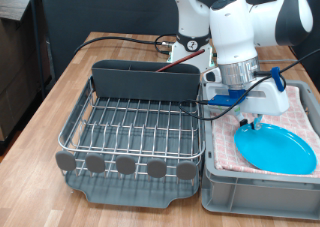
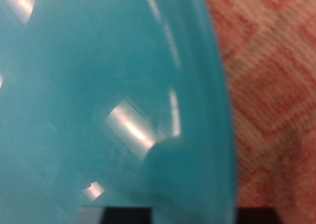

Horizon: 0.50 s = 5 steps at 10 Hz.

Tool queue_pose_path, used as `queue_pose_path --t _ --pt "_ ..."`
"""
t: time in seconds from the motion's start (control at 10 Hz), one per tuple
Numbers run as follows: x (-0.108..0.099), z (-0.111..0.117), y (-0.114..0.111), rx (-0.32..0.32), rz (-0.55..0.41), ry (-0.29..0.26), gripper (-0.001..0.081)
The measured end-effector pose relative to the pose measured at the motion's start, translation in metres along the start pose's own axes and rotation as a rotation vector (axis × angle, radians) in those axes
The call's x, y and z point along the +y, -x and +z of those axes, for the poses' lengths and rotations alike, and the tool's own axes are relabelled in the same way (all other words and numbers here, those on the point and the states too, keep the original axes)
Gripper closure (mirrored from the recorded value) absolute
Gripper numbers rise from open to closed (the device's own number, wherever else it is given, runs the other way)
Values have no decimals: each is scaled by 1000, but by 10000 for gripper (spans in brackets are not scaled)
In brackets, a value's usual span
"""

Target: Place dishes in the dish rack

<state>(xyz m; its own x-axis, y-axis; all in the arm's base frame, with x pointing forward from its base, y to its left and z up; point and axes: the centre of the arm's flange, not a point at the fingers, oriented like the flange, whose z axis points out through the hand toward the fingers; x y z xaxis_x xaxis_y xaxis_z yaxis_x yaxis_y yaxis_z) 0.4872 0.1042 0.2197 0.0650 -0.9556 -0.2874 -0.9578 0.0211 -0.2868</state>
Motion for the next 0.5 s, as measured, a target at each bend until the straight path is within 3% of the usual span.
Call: queue_pose_path --t 0.1,0.2,0.5 --pt "2 2 -1 -3 1 0 600" --pt "3 2 0 -3 0 -5 762" --pt "2 2 -1 3 -1 -8 771"
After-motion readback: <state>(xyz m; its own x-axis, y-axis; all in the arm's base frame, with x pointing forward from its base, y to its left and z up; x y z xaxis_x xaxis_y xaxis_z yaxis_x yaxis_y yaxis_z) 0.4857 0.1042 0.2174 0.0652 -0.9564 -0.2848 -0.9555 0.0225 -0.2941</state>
